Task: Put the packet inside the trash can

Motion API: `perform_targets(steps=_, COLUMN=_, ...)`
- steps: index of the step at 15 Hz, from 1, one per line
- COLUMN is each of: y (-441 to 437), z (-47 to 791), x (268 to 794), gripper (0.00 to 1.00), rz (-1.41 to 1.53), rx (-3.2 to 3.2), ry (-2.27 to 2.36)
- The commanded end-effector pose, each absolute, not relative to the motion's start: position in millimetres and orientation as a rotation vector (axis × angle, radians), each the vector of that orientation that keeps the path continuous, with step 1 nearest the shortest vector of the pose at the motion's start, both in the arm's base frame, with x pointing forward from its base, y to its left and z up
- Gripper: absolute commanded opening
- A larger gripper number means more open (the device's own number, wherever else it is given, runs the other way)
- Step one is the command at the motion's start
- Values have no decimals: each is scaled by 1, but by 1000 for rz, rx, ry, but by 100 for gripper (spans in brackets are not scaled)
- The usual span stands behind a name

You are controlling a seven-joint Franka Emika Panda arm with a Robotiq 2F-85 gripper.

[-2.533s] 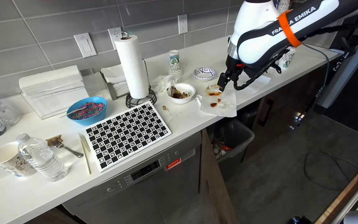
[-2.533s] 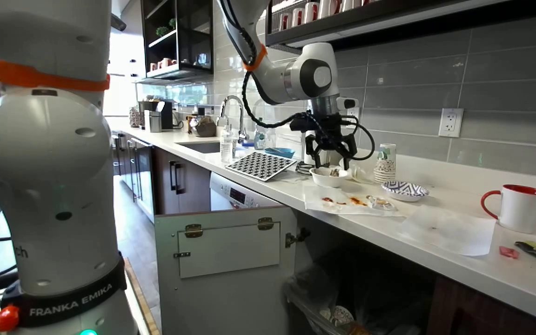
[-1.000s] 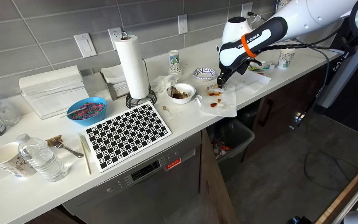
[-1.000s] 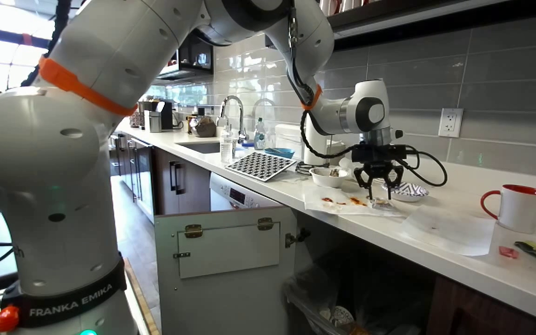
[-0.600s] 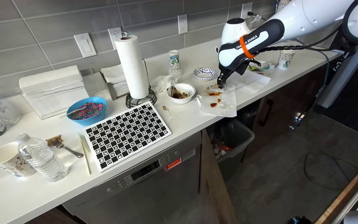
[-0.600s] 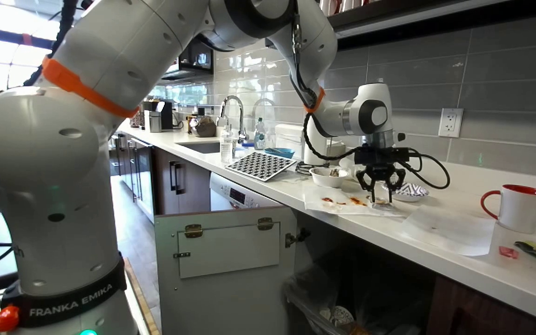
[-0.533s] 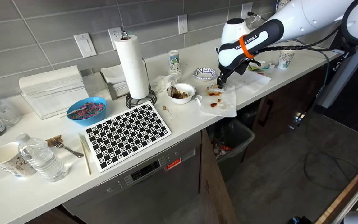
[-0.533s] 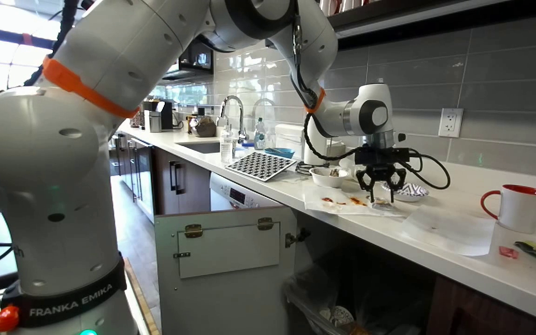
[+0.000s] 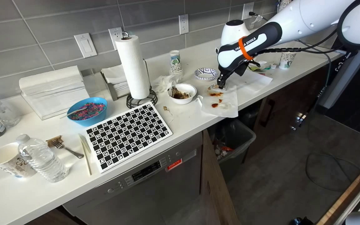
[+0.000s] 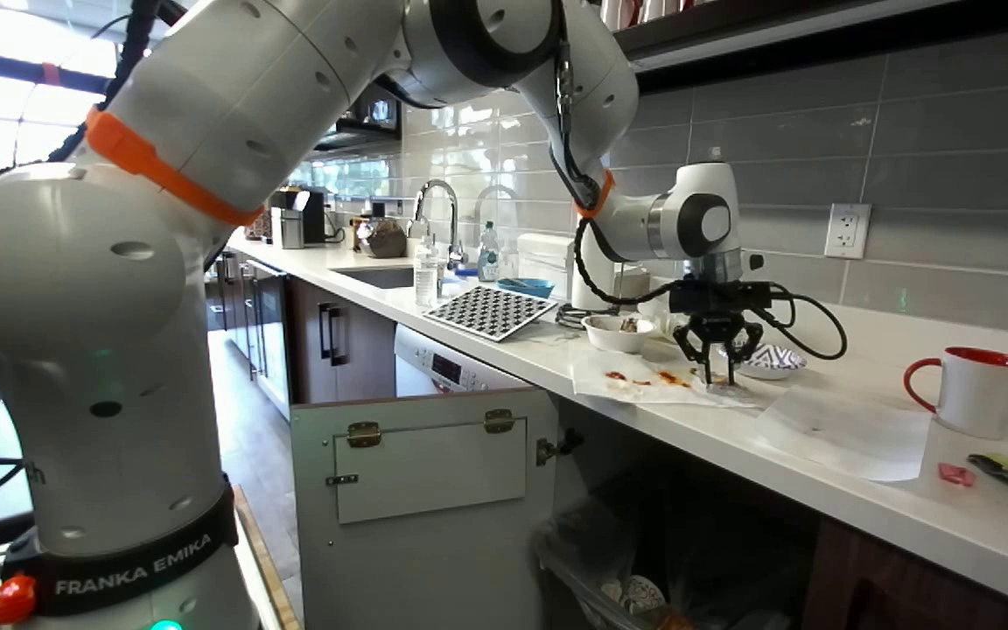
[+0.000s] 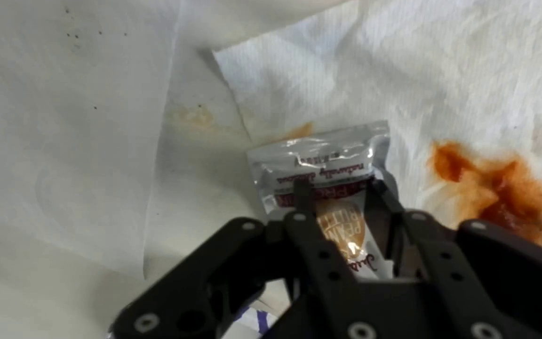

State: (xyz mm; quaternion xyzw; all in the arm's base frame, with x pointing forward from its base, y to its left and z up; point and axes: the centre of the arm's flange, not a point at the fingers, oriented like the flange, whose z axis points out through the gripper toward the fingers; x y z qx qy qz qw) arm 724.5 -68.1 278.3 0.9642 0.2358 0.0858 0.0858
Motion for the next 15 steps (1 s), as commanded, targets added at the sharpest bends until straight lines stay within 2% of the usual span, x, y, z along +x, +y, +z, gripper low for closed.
perform_targets(steps=1, y=-73, z=274, x=735, gripper=3, rz=224, rx=2886, ry=722)
perform_targets(steps=3, y=-73, z=274, x=736, gripper=0, rz=225, rx=2886, ry=720)
perform_targets(steps=13, y=-68, z=292, x=735, gripper=0, rz=264, rx=2859, ry=723)
perform_targets(steps=14, y=-68, z=294, x=736, gripper=26, rz=270, rx=2852, ry=718)
perform_targets(steps=15, y=-70, z=295, x=738, gripper=27, rz=273, rx=2853, ry=712)
